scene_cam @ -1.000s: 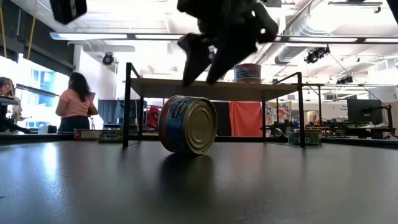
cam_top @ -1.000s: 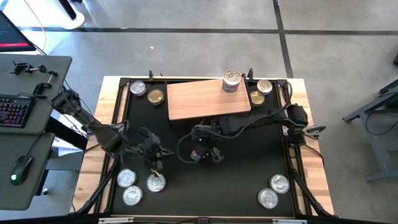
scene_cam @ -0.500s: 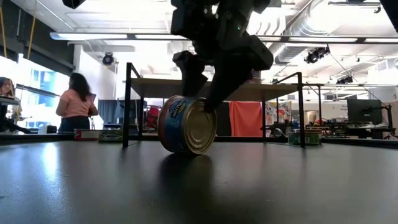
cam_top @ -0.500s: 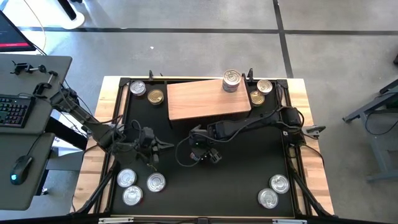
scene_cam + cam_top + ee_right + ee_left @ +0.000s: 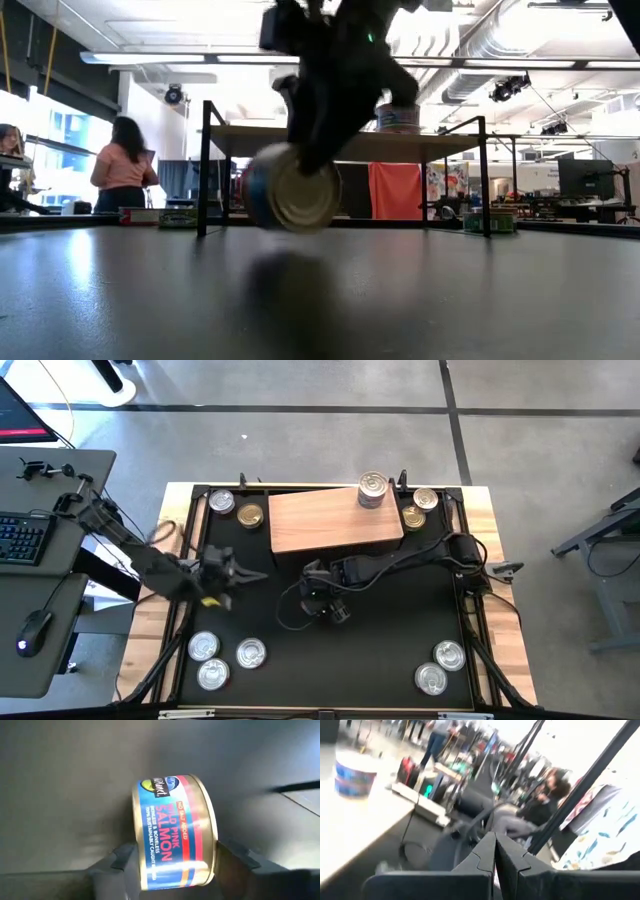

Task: Stack canned seafood by type on shelf
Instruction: Stack the blue and pink tuna can on top of the blue and pink tuna can on the shelf

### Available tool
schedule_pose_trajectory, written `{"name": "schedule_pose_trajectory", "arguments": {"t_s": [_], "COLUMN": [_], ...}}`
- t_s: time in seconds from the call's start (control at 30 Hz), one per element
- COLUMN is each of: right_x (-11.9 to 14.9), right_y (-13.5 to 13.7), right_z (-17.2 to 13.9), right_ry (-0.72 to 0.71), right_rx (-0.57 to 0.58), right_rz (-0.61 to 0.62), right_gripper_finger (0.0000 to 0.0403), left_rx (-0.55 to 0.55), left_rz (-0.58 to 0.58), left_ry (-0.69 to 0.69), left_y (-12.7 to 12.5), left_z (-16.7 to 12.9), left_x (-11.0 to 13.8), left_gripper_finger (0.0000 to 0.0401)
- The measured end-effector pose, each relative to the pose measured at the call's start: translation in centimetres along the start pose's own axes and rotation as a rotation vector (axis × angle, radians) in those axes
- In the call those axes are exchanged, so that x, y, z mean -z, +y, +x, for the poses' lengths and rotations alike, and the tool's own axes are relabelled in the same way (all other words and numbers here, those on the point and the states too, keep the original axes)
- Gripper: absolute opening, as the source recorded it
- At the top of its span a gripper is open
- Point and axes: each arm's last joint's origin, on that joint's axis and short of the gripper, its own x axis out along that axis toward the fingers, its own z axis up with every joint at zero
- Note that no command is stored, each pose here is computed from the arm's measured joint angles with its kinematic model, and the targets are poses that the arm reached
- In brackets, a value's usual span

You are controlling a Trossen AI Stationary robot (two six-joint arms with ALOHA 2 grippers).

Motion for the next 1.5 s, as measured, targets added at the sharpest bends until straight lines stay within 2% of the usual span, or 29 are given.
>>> {"name": "schedule_pose_trajectory", "arguments": {"t_s": [0.13, 0.2, 0.3, 0.4, 0.5, 0.67, 0.83, 0.93, 1.07, 1.27, 1.5], "right_x": [-1.3, -2.3, -3.2, -2.6, -0.8, 3.0, 7.5, 8.8, 9.7, 11.2, 11.6], "right_y": [-0.5, -0.8, -1.2, -2.1, -3.3, -5.2, -8.2, -10.0, -11.7, -12.6, -12.6], "right_z": [-4.4, -7.4, -12.3, -16.3, -18.5, -20.6, -22.3, -22.2, -21.6, -20.5, -19.1], "right_ry": [0.008, -0.012, -0.034, -0.004, 0.118, 0.390, 0.505, 0.522, 0.547, 0.593, 0.643], "right_rx": [0.005, 0.084, 0.277, 0.484, 0.695, 0.965, 1.016, 0.994, 0.959, 0.876, 0.900], "right_rz": [0.051, 0.070, 0.114, 0.195, 0.282, 0.331, 0.538, 0.594, 0.545, 0.546, 0.512], "right_gripper_finger": [0.0171, 0.0171, 0.0171, 0.0171, 0.0171, 0.0171, 0.0171, 0.0171, 0.0171, 0.0171, 0.0171], "left_rx": [0.032, 0.038, 0.037, 0.030, 0.015, -0.009, -0.036, -0.043, -0.037, 0.103, 0.108], "left_rz": [0.051, 0.097, 0.143, 0.173, 0.202, 0.216, 0.247, 0.245, 0.201, 0.227, 0.246], "left_ry": [-0.070, -0.099, -0.141, -0.177, -0.200, -0.212, -0.193, -0.196, -0.197, -0.147, -0.120], "left_y": [0.9, 1.4, 2.2, 2.9, 3.4, 3.9, 4.1, 4.2, 4.2, 3.3, 2.8], "left_z": [-1.9, -2.7, -3.7, -4.5, -5.0, -5.1, -4.8, -4.6, -4.6, -4.7, -4.2], "left_x": [-2.6, -3.6, -5.0, -6.0, -6.6, -6.9, -6.6, -6.6, -6.6, -6.1, -5.4], "left_gripper_finger": [0.0000, 0.0000, 0.0000, 0.0000, 0.0000, 0.0000, 0.0000, 0.0000, 0.0000, 0.0000, 0.0000]}}
